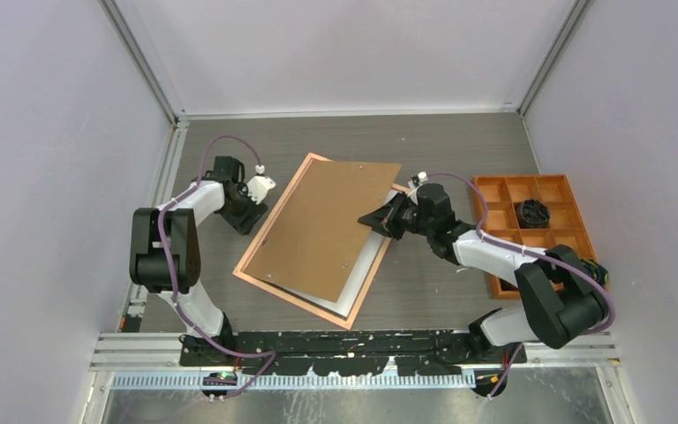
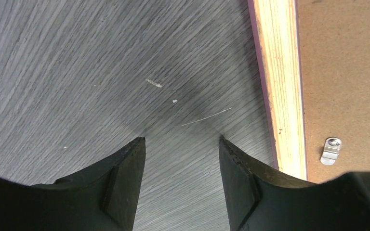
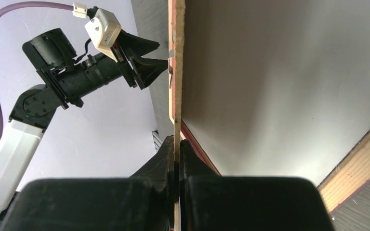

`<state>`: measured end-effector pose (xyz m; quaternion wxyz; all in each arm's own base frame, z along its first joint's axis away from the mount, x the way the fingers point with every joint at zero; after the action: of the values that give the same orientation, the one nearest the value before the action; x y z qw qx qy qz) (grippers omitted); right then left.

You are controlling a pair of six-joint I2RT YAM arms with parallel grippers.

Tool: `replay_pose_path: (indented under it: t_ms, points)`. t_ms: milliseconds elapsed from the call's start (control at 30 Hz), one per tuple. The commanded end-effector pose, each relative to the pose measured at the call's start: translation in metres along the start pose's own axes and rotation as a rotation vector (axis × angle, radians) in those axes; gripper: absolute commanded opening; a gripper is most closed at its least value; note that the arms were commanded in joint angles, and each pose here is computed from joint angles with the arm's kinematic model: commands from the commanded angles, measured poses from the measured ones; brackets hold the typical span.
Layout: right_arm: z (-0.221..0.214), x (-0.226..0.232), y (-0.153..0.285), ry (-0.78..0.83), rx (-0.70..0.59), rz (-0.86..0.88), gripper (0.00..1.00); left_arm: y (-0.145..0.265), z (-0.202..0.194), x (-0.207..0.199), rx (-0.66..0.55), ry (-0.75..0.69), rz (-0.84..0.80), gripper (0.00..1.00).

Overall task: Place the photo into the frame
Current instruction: Place the photo frame item in the photo frame.

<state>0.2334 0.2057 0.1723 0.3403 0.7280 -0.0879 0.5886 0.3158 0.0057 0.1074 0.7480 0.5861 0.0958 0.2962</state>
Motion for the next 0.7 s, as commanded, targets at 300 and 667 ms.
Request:
replay_pose_path:
  t_ms: [300, 667]
  points:
    - [0.007, 0.026, -0.013, 0.114, -0.009, 0.117, 0.01, 0.007, -0.001, -0.009, -0.037, -0.042, -0.037, 0.57]
    - [0.027, 0.018, -0.041, 0.143, 0.044, 0.039, 0.01, 0.007, 0.004, -0.020, -0.063, -0.033, -0.090, 0.53]
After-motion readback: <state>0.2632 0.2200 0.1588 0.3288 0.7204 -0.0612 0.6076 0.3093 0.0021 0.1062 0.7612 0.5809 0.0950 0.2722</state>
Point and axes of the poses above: each gripper's point midway between its finger pads, its own y axis back along the fingers, its own x axis along the line the jaws close on, z = x × y, the point moved 9 cm from there along y, back along the fingers, and after that the axes turned 12 degrees about -y, right-handed, at the moved point
